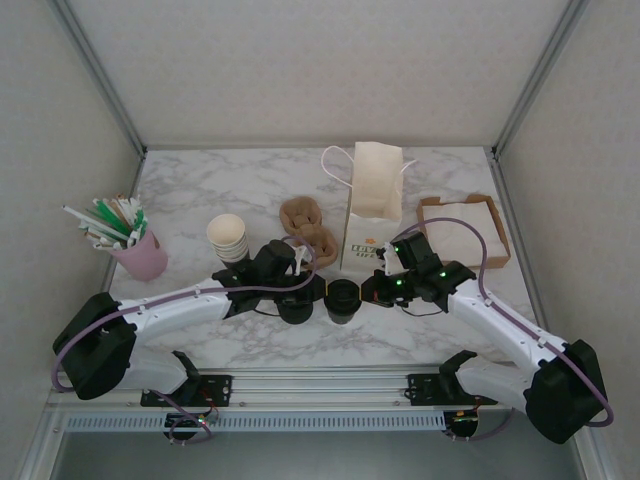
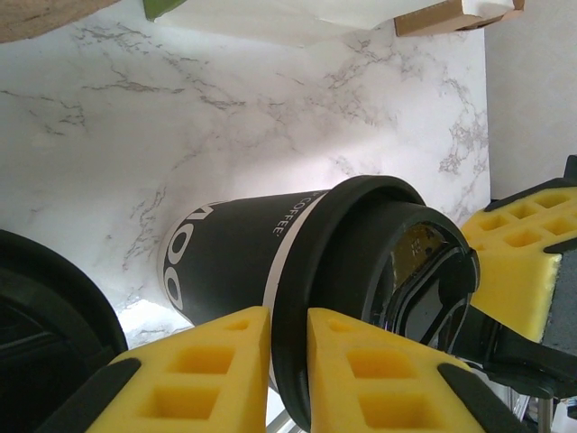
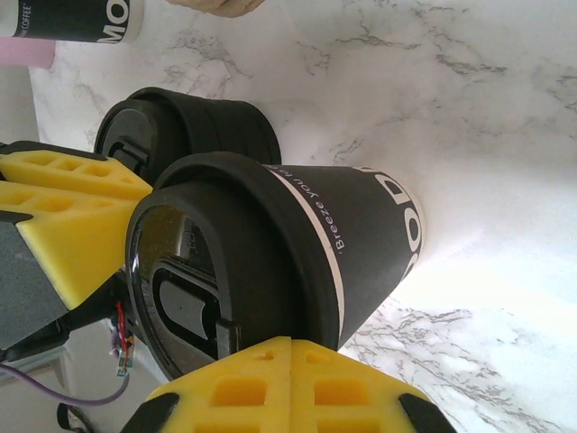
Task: Pack the takeout coffee
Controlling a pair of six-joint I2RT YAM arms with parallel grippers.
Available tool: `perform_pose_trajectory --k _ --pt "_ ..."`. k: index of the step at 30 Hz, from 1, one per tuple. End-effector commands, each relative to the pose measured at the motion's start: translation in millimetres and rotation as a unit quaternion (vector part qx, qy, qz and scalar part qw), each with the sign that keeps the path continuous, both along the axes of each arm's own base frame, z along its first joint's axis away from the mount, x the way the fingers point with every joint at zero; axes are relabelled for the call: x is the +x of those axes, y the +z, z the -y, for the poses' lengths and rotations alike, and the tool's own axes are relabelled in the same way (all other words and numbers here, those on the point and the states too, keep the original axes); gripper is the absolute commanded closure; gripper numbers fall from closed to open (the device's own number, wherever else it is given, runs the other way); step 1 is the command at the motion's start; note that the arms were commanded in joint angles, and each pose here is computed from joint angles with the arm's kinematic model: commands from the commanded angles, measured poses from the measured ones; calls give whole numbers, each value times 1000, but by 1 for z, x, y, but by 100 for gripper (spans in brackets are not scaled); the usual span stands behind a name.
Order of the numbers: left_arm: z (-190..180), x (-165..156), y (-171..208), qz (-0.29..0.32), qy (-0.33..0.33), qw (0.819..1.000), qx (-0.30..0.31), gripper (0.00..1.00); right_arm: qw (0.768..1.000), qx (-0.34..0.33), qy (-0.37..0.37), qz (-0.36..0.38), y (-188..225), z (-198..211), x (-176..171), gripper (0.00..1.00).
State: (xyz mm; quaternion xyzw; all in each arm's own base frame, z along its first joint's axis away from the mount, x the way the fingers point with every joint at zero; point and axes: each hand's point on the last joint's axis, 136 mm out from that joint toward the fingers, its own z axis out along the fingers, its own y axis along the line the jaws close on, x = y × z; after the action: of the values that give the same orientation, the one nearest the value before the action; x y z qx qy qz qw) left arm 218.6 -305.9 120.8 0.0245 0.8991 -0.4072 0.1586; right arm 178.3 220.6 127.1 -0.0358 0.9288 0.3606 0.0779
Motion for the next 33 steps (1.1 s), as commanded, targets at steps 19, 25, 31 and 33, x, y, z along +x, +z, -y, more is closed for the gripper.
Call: perform_pose_trajectory --k 19,25,31,33 --pt "-5 4 20 18 24 1000 -5 76 999 -35 -6 22 21 16 -4 99" --pt "-13 8 46 42 36 998 -9 69 998 -37 -6 48 45 24 -9 90" --pt "-23 5 85 75 42 996 -24 47 997 -29 -5 78 74 36 -23 66" --pt "-28 2 98 86 46 995 -29 39 996 -29 -8 84 82 42 -29 62"
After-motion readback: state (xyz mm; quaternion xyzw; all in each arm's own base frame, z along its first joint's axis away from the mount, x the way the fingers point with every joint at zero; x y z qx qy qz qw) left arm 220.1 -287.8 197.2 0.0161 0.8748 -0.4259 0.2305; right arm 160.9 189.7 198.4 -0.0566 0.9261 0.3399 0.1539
